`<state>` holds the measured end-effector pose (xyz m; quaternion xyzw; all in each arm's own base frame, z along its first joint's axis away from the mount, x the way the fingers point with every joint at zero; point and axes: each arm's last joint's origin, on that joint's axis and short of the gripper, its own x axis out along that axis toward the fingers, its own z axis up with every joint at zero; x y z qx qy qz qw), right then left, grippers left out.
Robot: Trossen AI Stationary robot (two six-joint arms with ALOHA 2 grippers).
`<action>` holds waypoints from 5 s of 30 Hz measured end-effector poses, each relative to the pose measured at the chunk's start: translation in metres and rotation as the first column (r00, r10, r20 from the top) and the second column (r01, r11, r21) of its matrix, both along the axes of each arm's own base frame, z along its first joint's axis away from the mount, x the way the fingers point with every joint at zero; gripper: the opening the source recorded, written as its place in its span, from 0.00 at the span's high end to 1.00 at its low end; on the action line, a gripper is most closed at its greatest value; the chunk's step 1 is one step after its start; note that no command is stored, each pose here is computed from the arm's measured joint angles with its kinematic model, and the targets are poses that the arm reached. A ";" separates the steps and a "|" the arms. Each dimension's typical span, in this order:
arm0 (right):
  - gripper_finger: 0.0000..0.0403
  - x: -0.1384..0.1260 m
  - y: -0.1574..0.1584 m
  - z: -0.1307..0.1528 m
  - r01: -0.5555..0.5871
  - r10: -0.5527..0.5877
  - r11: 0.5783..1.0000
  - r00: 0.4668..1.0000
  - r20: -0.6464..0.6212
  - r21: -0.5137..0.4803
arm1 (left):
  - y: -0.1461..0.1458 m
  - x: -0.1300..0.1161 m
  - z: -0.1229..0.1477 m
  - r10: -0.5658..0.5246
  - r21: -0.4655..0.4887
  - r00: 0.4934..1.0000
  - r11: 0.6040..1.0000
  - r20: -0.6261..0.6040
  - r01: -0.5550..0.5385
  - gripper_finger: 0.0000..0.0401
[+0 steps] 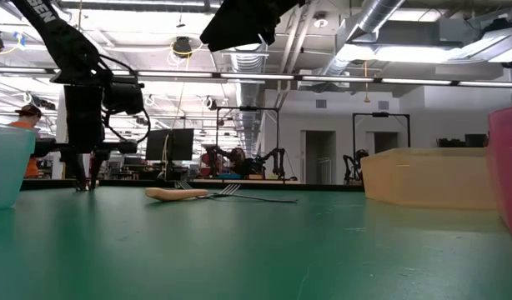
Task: Sort silverware by color (type)
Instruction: Put the yellow fork into the blue bin
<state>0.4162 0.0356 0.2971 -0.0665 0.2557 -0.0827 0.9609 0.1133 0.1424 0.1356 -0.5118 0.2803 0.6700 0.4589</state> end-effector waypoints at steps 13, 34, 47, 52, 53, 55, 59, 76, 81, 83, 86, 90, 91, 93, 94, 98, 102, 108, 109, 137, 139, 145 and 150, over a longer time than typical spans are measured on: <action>0.55 0.000 0.000 0.000 0.000 0.000 1.000 1.000 0.002 0.001 | -0.001 0.004 0.005 -0.173 0.018 0.985 0.985 0.011 0.173 0.96; 0.55 0.006 0.017 0.015 -0.120 0.115 0.993 0.980 0.162 0.020 | -0.065 0.001 0.116 -0.734 0.667 0.633 0.602 0.245 0.440 0.96; 0.55 0.013 0.010 0.057 -0.257 0.199 0.966 0.795 0.574 0.020 | -0.111 -0.015 0.158 -0.933 0.920 0.327 0.252 0.149 0.300 0.96; 0.55 0.013 0.000 0.063 -0.264 0.156 0.961 0.758 0.634 0.079 | -0.119 -0.008 0.164 -0.962 0.944 0.252 0.173 0.102 0.280 0.96; 0.55 0.013 -0.003 0.063 -0.270 0.149 0.958 0.756 0.638 0.096 | -0.120 -0.006 0.165 -0.965 0.947 0.244 0.161 0.092 0.277 0.96; 0.55 0.013 -0.010 0.063 -0.287 0.142 0.949 0.756 0.639 0.129 | -0.122 -0.002 0.167 -0.969 0.953 0.234 0.137 0.074 0.268 0.96; 0.55 0.014 -0.023 0.063 -0.305 0.124 0.935 0.759 0.639 0.181 | -0.126 0.007 0.171 -0.977 0.967 0.211 0.078 0.025 0.245 0.96; 0.36 0.017 -0.034 0.058 -0.221 0.029 0.948 0.776 0.630 0.229 | -0.141 0.038 0.169 -0.986 0.966 0.154 -0.028 -0.070 0.258 0.96; 0.36 0.017 -0.037 0.056 -0.175 -0.008 0.956 0.788 0.616 0.236 | -0.146 0.039 0.173 -0.987 0.974 0.127 -0.066 -0.096 0.218 0.96; 0.36 0.017 -0.038 0.057 -0.174 -0.011 0.956 0.783 0.622 0.235 | -0.148 0.039 0.175 -0.987 0.976 0.122 -0.082 -0.108 0.201 0.96; 0.36 0.017 -0.038 0.057 -0.174 -0.011 0.956 0.783 0.622 0.236 | -0.150 0.040 0.175 -0.986 0.976 0.115 -0.096 -0.120 0.196 0.96; 0.36 0.017 -0.038 0.059 -0.192 0.003 0.954 0.772 0.636 0.230 | -0.151 0.047 0.170 -0.985 0.968 0.119 -0.096 -0.126 0.231 0.96; 0.36 0.017 -0.038 0.059 -0.193 0.004 0.954 0.772 0.636 0.229 | -0.151 0.049 0.169 -0.985 0.967 0.119 -0.096 -0.127 0.235 0.96; 0.36 0.017 -0.038 0.059 -0.194 0.005 0.954 0.774 0.633 0.230 | -0.152 0.055 0.168 -0.984 0.967 0.117 -0.101 -0.132 0.235 0.96; 0.36 0.017 -0.038 0.058 -0.194 0.005 0.954 0.776 0.631 0.231 | -0.153 0.059 0.167 -0.985 0.966 0.109 -0.109 -0.138 0.233 0.96; 0.36 0.017 -0.038 0.058 -0.192 0.003 0.954 0.776 0.631 0.231 | -0.154 0.069 0.164 -0.981 0.963 0.105 -0.133 -0.161 0.234 0.96; 0.38 0.017 -0.038 0.058 -0.193 0.005 0.954 0.778 0.629 0.230 | -0.154 0.073 0.163 -0.980 0.963 0.105 -0.141 -0.169 0.229 0.96; 0.48 0.017 -0.038 0.055 -0.187 0.007 0.954 0.798 0.602 0.236 | -0.154 0.070 0.166 -0.982 0.969 0.092 -0.143 -0.164 0.199 0.96; 0.51 0.017 -0.038 0.055 -0.186 0.009 0.954 0.800 0.600 0.234 | -0.154 0.070 0.166 -0.982 0.969 0.093 -0.145 -0.166 0.200 0.96; 0.81 0.016 -0.041 0.051 -0.158 0.042 0.973 0.840 0.542 0.170 | -0.153 0.066 0.147 -0.982 0.905 0.103 -0.101 -0.157 0.413 0.57; 0.81 0.015 -0.043 0.051 -0.134 0.027 0.977 0.848 0.530 0.164 | -0.152 0.061 0.148 -0.983 0.886 0.104 -0.091 -0.154 0.454 0.54; 0.81 0.004 -0.050 0.055 -0.031 -0.021 0.993 0.898 0.440 0.111 | -0.149 0.039 0.164 -0.984 0.849 0.113 -0.056 -0.135 0.525 0.52; 0.81 0.005 -0.041 0.048 -0.047 0.036 0.999 0.925 0.379 0.019 | -0.143 0.018 0.175 -0.958 0.827 0.252 0.032 -0.134 0.562 0.52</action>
